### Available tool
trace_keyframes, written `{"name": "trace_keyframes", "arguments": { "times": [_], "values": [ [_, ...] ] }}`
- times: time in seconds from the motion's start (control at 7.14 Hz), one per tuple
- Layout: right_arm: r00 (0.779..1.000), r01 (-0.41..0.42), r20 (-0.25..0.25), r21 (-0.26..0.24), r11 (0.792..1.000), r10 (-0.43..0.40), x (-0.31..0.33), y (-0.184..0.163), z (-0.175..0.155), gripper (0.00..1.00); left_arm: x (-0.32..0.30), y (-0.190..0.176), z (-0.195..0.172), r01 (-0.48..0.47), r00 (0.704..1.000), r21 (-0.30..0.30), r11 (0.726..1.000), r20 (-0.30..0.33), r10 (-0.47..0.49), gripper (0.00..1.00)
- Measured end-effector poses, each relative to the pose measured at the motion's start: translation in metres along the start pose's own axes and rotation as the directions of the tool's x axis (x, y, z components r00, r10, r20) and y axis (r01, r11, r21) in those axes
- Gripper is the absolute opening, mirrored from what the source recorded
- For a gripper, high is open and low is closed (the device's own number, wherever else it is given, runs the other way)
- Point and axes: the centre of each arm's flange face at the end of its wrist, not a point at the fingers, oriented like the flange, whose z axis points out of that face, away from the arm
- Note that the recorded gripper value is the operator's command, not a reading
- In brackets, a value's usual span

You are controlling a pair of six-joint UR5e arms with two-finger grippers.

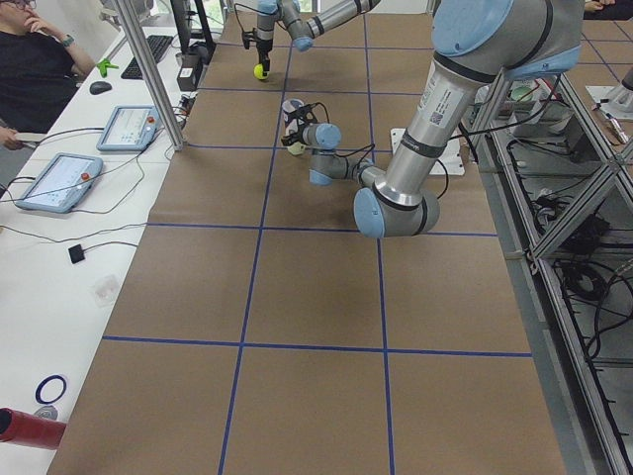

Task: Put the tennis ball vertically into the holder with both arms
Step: 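Lower the right gripper onto the second ball and close it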

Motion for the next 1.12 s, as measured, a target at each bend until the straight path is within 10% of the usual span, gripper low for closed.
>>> {"name": "trace_keyframes", "arguments": {
  "times": [0.42, 0.7, 1.12],
  "values": [
    [1.0, -0.006, -0.026, -0.008, 1.0, 0.006, 0.002, -0.003, 0.009, 0.97, 0.0, -0.001, 0.0, 0.0, 1.0, 0.004, 1.0, -0.002, 0.0, 0.99],
    [0.999, -0.009, -0.033, -0.01, 1.0, 0.009, 0.003, -0.005, 0.011, 0.01, 0.0, -0.001, -0.001, -0.001, 1.0, 0.006, 1.0, -0.002, 0.001, 0.99],
    [1.0, -0.014, -0.015, 0.008, 1.0, 0.014, 0.002, -0.017, -0.003, 0.0, -0.001, -0.001, 0.0, -0.002, 1.0, 0.001, 1.0, 0.002, 0.002, 0.99]
  ]
}}
